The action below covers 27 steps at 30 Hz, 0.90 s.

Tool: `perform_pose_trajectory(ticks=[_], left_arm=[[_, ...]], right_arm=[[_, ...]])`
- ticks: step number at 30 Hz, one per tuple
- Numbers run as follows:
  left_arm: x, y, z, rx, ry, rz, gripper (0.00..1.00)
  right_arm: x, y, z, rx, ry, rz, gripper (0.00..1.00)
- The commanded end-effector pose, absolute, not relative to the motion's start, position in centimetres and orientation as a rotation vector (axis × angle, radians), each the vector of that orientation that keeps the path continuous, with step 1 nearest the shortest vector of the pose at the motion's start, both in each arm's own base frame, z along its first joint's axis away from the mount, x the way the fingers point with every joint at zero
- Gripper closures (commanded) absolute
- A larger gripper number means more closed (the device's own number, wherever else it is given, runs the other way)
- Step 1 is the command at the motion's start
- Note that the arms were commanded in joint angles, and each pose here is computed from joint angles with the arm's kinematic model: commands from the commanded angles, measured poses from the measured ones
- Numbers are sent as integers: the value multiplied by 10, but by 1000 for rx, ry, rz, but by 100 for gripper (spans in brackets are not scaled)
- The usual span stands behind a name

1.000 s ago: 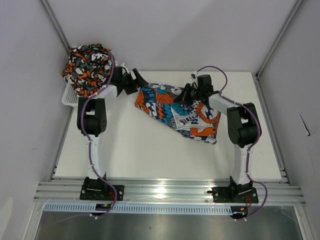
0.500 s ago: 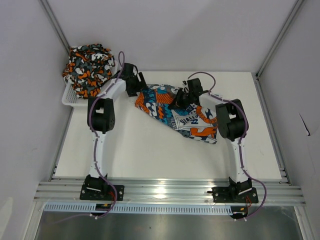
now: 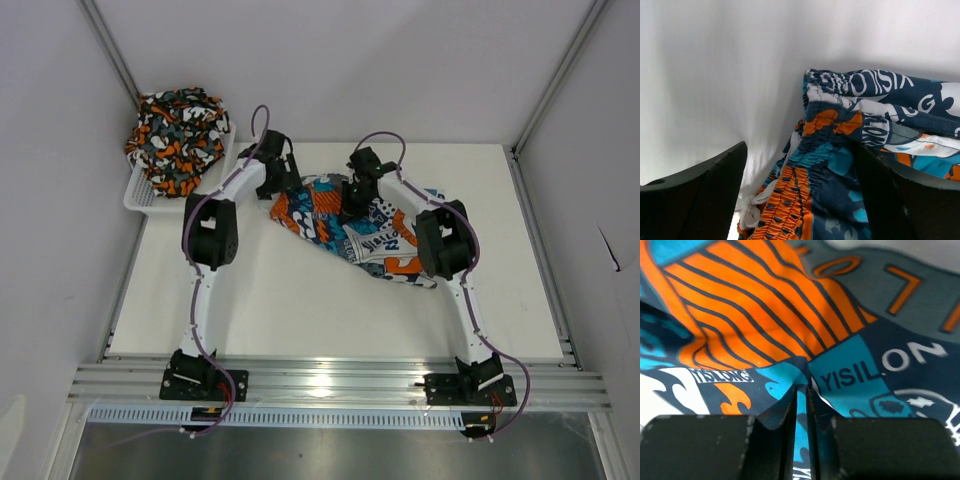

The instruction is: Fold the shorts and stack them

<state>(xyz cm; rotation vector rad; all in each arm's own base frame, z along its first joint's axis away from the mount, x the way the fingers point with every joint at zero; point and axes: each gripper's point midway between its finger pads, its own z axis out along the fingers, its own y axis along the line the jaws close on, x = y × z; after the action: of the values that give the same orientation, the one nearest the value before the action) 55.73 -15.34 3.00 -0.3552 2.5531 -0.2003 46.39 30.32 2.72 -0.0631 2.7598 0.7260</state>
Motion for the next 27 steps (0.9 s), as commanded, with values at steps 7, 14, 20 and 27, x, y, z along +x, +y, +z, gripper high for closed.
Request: perform_pose_trajectory(ticks=[7,14,20,27], left_arm=[[478,-136,84,-379,2499,-188,2],[406,-145,117,-346,2474,-415,1],[362,-156,103,-334,2414,-615,1],[338,-172,94,-283,2337,-806,1]], right_arm=[[390,266,16,-403,2951,430,86],[346,212,17,-397,3000,289,85],[351,224,60,-374,2817,463,73],[346,271,120,-419,2535,744,56]])
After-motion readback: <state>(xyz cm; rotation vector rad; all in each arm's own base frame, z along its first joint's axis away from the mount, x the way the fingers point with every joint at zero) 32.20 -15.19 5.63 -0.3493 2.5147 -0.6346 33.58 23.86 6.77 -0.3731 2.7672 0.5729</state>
